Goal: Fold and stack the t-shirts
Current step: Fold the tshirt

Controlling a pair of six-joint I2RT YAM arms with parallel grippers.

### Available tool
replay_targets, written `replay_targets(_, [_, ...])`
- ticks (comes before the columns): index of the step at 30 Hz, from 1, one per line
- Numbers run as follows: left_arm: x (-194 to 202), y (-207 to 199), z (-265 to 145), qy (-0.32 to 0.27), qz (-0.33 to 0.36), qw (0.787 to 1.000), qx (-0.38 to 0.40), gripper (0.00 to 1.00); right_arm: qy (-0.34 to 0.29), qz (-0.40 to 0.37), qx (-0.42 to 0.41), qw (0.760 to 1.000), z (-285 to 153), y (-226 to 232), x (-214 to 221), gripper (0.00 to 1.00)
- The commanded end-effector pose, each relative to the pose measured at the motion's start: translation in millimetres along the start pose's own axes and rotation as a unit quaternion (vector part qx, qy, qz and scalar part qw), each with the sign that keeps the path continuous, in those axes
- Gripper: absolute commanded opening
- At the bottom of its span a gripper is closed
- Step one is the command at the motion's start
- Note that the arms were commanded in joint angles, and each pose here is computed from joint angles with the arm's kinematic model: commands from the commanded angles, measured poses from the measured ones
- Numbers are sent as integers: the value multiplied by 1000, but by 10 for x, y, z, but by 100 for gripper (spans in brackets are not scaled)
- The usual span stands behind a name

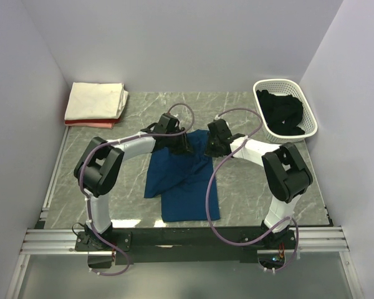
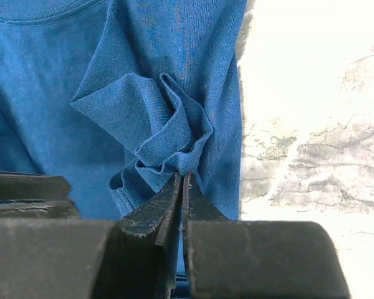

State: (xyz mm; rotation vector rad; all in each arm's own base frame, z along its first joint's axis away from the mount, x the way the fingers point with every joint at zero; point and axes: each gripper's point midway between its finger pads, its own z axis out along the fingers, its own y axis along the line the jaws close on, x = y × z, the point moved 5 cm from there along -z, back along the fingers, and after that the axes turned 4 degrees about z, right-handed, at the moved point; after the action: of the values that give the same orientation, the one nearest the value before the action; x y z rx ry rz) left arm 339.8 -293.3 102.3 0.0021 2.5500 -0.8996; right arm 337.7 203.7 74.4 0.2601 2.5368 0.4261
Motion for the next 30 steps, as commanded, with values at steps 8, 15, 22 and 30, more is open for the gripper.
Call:
replay_targets(8, [-60, -183, 173, -2, 28, 999, 25, 41, -23, 9, -13, 1000, -113, 12, -102, 5])
replay_targets(15, [-50, -206, 261, 2, 27, 999, 34, 43, -24, 10, -17, 1000, -124, 26, -117, 5])
replay_targets(22, [-53, -240, 333, 4, 24, 999, 40, 35, -26, 12, -21, 999, -135, 32, -131, 6])
replay_targets(30, [-102, -290, 51, -27, 30, 999, 30, 3, -34, 16, -43, 998, -203, 106, -204, 6])
